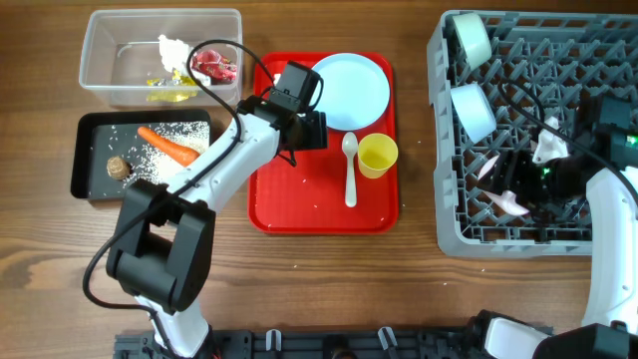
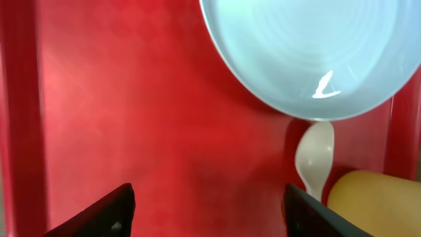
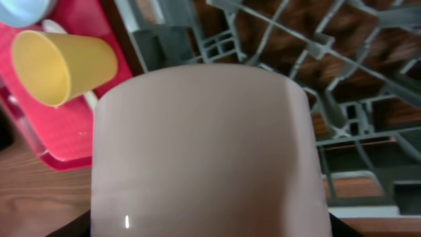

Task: Sort waste into correct bins and load items into the dishwasher rack
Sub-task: 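Carry the pink cup right over the dish rack with the right gripper, then lower the pink cup into the rack and open the right gripper, then grasp the yellow cup with the left gripper and lift it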

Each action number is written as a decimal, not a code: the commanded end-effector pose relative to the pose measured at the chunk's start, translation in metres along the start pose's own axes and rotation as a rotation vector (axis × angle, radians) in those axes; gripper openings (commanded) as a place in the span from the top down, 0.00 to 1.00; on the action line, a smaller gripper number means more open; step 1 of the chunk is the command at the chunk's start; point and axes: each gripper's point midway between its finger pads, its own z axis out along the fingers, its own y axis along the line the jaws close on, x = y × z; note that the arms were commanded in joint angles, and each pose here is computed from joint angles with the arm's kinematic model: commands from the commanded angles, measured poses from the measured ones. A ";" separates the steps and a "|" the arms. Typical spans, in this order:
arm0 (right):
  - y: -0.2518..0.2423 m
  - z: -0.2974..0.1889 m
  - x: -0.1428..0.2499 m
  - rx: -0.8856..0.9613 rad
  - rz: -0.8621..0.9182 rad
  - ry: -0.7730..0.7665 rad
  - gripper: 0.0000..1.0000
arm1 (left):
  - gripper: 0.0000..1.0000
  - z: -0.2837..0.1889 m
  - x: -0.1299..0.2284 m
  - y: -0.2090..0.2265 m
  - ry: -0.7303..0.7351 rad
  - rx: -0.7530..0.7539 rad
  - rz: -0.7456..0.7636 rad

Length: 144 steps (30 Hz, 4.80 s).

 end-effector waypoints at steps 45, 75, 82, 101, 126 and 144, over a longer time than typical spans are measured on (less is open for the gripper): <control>-0.017 0.052 -0.031 0.098 -0.006 0.082 0.27 | 0.25 0.005 -0.004 0.011 -0.018 -0.042 -0.001; 0.023 -0.051 -0.058 0.068 -0.093 -0.160 0.22 | 0.19 -0.002 -0.001 0.000 0.000 0.023 0.056; 0.040 -0.082 -0.049 0.045 -0.161 -0.254 0.16 | 0.17 -0.015 0.015 -0.050 0.043 0.238 0.204; 0.042 -0.055 -0.045 -0.003 -0.211 -0.201 0.13 | 0.53 -0.006 0.026 -0.112 -0.014 0.359 0.301; 0.040 -0.051 -0.045 -0.003 -0.208 -0.196 0.12 | 0.96 0.008 0.035 -0.106 0.035 0.324 0.245; 0.112 -0.066 -0.038 -0.407 -0.470 -0.237 0.14 | 0.96 -0.116 -0.019 -0.063 0.144 0.882 -0.043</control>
